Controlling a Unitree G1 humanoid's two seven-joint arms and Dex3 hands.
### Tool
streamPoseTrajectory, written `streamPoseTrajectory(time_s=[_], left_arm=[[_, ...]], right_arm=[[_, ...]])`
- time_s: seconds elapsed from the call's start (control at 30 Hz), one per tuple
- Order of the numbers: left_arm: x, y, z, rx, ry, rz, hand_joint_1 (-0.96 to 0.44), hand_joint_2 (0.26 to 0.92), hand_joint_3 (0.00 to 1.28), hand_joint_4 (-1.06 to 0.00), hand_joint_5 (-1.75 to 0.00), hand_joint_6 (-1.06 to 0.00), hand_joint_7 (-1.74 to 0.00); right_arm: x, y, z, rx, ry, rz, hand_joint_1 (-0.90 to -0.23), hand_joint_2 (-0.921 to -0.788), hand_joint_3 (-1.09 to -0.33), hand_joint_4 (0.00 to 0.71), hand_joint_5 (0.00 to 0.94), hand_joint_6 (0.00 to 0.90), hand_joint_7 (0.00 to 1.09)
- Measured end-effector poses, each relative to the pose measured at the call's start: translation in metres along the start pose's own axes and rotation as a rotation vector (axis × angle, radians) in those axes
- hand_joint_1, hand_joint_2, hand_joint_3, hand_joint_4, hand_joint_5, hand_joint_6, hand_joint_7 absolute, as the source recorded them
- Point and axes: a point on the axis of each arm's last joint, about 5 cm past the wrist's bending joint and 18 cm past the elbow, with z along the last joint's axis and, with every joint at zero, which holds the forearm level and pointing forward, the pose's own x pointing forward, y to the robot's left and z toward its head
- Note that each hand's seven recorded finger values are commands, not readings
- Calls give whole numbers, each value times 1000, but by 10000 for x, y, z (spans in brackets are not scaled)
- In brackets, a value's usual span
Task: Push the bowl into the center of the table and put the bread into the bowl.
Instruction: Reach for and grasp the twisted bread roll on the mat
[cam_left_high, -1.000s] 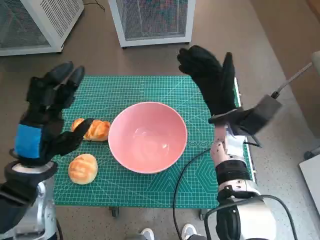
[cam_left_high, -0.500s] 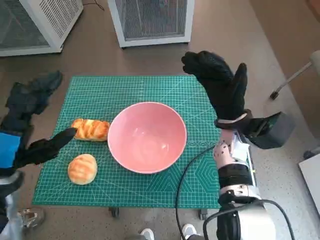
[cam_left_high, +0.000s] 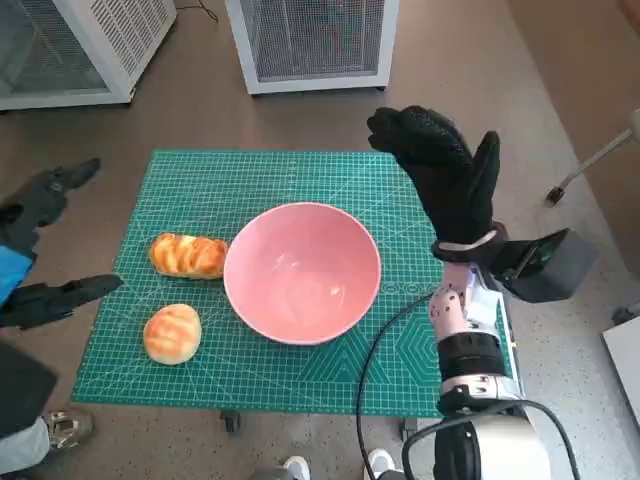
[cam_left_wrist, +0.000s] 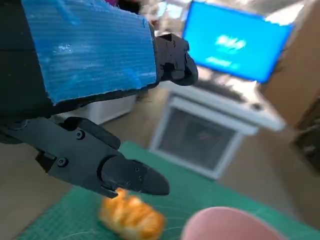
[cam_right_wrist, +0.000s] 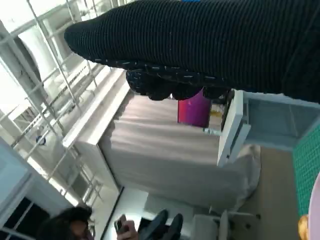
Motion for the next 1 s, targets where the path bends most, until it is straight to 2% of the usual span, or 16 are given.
streamPoseTrajectory(time_s=[0.37, 1.0], left_arm=[[271, -166, -98, 98, 78, -111, -63, 760, 2, -175, -8, -324, -66], [735, -456, -209, 186, 188, -229, -111, 768, 3, -189, -2, -337, -25]], right_arm=[[-13, -4, -2, 0, 3, -2, -480, -921, -391, 417, 2, 582, 2], [-25, -9, -8, 13, 4, 4, -482, -921, -386, 419, 1, 588, 3]])
